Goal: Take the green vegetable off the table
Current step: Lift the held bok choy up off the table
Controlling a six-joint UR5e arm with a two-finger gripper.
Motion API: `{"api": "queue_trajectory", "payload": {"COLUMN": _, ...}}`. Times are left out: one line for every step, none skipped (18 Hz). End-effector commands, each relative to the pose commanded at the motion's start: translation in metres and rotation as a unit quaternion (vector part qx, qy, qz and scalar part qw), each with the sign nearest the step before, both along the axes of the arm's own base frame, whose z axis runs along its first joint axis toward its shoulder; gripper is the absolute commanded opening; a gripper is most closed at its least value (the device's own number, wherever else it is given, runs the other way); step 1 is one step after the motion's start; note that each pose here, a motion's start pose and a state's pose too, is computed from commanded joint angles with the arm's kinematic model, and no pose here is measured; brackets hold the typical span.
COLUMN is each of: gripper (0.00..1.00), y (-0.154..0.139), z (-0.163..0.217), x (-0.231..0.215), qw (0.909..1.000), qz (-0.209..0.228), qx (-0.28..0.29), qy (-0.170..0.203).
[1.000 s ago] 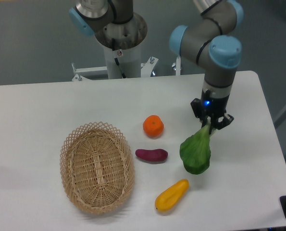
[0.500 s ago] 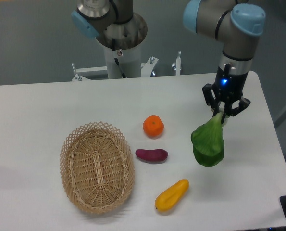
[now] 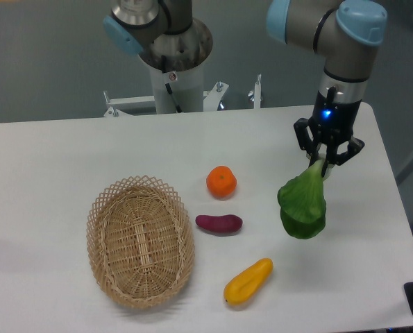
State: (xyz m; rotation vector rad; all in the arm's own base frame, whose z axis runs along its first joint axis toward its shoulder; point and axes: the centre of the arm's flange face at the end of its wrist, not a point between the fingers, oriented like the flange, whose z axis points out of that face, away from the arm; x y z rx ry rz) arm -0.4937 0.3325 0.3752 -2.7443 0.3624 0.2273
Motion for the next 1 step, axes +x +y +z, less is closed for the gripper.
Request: {"api": "queue_trajectory", "payload": {"gripper": 0.26, "y": 0.0, "z": 0.0, "x": 0.0, "qw": 1.0, "qz": 0.0, "qx": 0.0, "qy": 0.0}}
